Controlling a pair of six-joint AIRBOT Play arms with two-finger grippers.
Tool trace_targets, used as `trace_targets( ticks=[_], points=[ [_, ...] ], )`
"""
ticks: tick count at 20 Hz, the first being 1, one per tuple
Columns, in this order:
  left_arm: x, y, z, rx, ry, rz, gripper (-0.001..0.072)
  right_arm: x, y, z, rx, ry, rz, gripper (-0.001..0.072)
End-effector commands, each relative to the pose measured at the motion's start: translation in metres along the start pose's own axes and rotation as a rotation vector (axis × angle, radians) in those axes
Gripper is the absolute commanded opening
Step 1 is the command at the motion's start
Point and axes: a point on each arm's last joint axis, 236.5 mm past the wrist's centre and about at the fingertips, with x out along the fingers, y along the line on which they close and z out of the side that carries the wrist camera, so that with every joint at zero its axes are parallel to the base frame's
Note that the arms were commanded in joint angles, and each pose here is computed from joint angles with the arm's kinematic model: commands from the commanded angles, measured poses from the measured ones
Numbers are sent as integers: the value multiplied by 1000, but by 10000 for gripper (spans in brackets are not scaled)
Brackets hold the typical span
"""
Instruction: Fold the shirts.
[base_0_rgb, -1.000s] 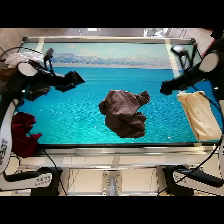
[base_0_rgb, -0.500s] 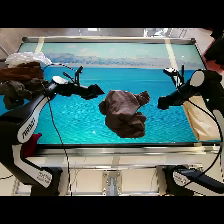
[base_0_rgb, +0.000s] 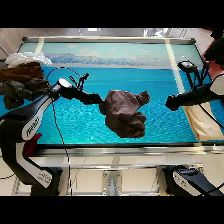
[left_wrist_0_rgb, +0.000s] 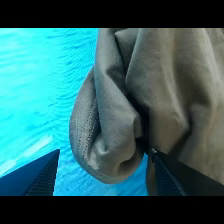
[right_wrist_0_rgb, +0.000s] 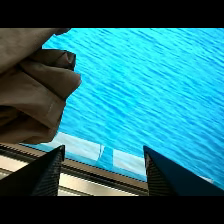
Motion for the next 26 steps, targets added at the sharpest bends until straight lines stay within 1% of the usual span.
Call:
trace_targets(
  ticks=[1, 3, 4, 5, 6, 7, 10, 11, 13, 15, 18, 19, 21, 24, 26],
  points=[
    [9, -10, -6, 38, 26, -4, 611, -6, 1, 0, 17, -16, -1, 554],
    [17, -11, -11, 42, 46, -8, 599, -6, 4, 1, 18, -20, 9, 554],
    [21, -10, -14, 33, 55, -12, 571, -6, 4, 1, 19, -23, 12, 554],
    [26, -10, -16, 24, 62, -19, 402, -6, 5, 2, 19, -26, 16, 554],
    [28, -13, -15, 15, 58, -31, 167, -6, 6, 5, 20, -37, 22, 554],
    [28, -16, -10, 3, 40, -45, 7, -4, 9, 9, 23, -57, 35, 554],
    [25, -33, 5, 6, -15, -108, 13, 28, 3, 21, 46, -117, 23, 554],
    [23, -35, 9, 0, -27, -117, 13, 48, 0, 20, 86, -118, 21, 553],
    [19, -37, 14, 2, -41, -123, 13, 100, -4, -1, 173, -37, 35, 554],
    [15, -36, 16, 3, -49, -121, 13, 144, 3, -22, 259, 58, 116, 553],
    [10, -32, 19, -7, -61, -118, 13, 180, 31, -24, 278, 117, 318, 553],
    [9, -31, 20, -11, -65, -118, 13, 188, 39, -22, 271, 117, 362, 553],
    [8, -30, 21, -14, -68, -118, 13, 205, 45, -25, 287, 141, 395, 554],
    [8, -30, 21, -14, -68, -118, 13, 215, 53, -26, 262, 148, 445, 553],
    [8, -30, 21, -14, -68, -118, 13, 215, 54, -23, 252, 133, 449, 553]
  ],
)
